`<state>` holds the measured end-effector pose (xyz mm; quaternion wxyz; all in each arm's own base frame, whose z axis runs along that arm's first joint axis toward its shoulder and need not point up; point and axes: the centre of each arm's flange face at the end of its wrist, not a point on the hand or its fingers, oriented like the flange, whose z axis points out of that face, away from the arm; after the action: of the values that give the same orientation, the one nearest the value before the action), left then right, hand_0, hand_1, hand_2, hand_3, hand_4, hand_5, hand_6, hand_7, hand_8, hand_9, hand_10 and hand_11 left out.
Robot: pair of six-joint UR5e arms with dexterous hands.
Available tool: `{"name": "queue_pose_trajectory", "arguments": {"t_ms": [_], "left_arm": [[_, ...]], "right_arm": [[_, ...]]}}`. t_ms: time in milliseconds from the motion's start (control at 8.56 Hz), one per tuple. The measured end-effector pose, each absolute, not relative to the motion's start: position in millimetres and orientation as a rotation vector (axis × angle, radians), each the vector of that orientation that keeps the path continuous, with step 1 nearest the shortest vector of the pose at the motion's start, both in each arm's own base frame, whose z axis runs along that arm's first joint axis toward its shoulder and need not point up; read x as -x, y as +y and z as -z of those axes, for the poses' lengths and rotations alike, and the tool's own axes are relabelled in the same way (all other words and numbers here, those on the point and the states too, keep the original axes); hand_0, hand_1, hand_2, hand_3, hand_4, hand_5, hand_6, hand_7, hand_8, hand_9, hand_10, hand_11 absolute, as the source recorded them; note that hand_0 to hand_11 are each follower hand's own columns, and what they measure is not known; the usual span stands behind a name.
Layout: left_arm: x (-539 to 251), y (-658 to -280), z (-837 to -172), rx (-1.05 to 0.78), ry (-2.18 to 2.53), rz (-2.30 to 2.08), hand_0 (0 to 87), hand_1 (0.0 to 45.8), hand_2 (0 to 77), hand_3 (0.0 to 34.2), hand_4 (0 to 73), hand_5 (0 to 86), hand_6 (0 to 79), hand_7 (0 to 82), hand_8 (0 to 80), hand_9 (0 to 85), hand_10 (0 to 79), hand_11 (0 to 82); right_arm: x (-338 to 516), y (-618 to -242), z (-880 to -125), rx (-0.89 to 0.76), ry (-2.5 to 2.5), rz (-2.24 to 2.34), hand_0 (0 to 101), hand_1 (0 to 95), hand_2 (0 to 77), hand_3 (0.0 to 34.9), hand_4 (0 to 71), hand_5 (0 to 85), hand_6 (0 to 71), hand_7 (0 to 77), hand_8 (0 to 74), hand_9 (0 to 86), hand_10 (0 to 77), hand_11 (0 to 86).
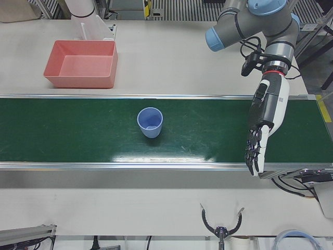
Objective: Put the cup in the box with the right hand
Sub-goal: 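Hold the right hand open beside the belt as the blue cup approaches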
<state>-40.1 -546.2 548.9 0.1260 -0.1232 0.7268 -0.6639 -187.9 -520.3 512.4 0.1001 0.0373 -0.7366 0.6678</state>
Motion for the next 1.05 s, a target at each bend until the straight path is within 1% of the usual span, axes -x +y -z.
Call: {"name": "queue_pose_trajectory", "arguments": {"t_ms": [117, 234, 351, 468, 584, 701, 818, 935, 1052], "left_arm": [[40.1, -546.4, -549.0, 0.359, 2.117, 1.933, 0.0, 0.5, 1.1, 0.0, 1.1, 0.5, 0.0, 0.5, 0.0, 0.0, 0.0, 0.0], [40.1, -546.4, -549.0, 0.359, 2.117, 1.933, 0.0, 0.5, 1.1, 0.0, 1.1, 0.5, 0.0, 0.5, 0.0, 0.0, 0.0, 0.0], [40.1, -546.4, -549.1, 0.359, 2.116, 1.933, 0.0, 0.5, 1.1, 0.0, 1.1, 0.5, 0.5, 0.5, 0.0, 0.0, 0.0, 0.0], [40.1, -546.4, -549.2, 0.359, 2.116, 1.934, 0.0, 0.5, 1.1, 0.0, 1.1, 0.5, 0.5, 0.5, 0.0, 0.0, 0.0, 0.0], [40.1, -546.4, -549.3, 0.359, 2.116, 1.934, 0.0, 0.5, 1.1, 0.0, 1.1, 0.5, 0.0, 0.5, 0.0, 0.0, 0.0, 0.0], [40.1, -546.4, -549.3, 0.359, 2.116, 1.934, 0.0, 0.5, 1.1, 0.0, 1.1, 0.5, 0.5, 0.5, 0.0, 0.0, 0.0, 0.0], [40.1, -546.4, -549.4, 0.359, 2.116, 1.935, 0.0, 0.5, 1.1, 0.0, 1.1, 0.0, 0.5, 0.5, 0.0, 0.0, 0.0, 0.0], [40.1, -546.4, -549.2, 0.359, 2.116, 1.934, 0.0, 0.5, 1.1, 0.0, 1.1, 0.5, 0.5, 0.5, 0.0, 0.0, 0.0, 0.0], [40.1, -546.6, -548.7, 0.359, 2.117, 1.933, 0.0, 0.5, 1.1, 0.0, 1.1, 0.5, 0.5, 0.5, 0.0, 0.0, 0.0, 0.0]], "right_arm": [[192.4, -519.1, -513.8, -0.105, -2.171, -1.97, 57, 21.8, 2.2, 0.0, 23.5, 6.0, 6.5, 20.7, 11.5, 20.2, 0.5, 1.6], [195.8, -518.3, -514.4, -0.105, -2.167, -1.968, 57, 21.8, 2.2, 0.0, 23.5, 6.0, 6.5, 20.7, 11.5, 20.2, 0.5, 1.6], [197.6, -518.5, -513.4, -0.105, -2.169, -1.965, 57, 12.0, 7.1, 0.0, 23.5, 6.0, 6.5, 20.7, 11.5, 20.2, 0.5, 2.2], [199.2, -519.0, -511.7, -0.104, -2.171, -1.962, 56, 18.5, 5.5, 0.0, 23.5, 6.0, 6.5, 20.7, 11.5, 20.2, 1.6, 3.3], [200.7, -519.7, -509.7, -0.105, -2.173, -1.957, 56, 13.1, 1.1, 0.0, 25.1, 6.0, 6.5, 20.7, 11.5, 20.2, 1.6, 4.9], [202.0, -519.8, -507.7, -0.106, -2.174, -1.952, 55, 11.5, 6.0, 0.0, 25.6, 6.0, 6.5, 20.7, 11.5, 20.2, 1.6, 4.4], [202.9, -519.6, -506.4, -0.107, -2.175, -1.947, 55, 11.5, 6.0, 0.0, 25.6, 6.0, 6.5, 20.7, 11.5, 20.2, 1.6, 4.4], [205.1, -518.9, -504.7, -0.103, -2.176, -1.942, 55, 16.9, 4.4, 0.0, 25.6, 6.0, 6.5, 20.7, 11.5, 20.2, 1.6, 3.8], [208.5, -517.5, -503.3, -0.098, -2.175, -1.935, 55, 21.3, 4.4, 0.0, 19.1, 6.0, 6.5, 20.7, 11.5, 20.2, 1.6, 3.8]]}}
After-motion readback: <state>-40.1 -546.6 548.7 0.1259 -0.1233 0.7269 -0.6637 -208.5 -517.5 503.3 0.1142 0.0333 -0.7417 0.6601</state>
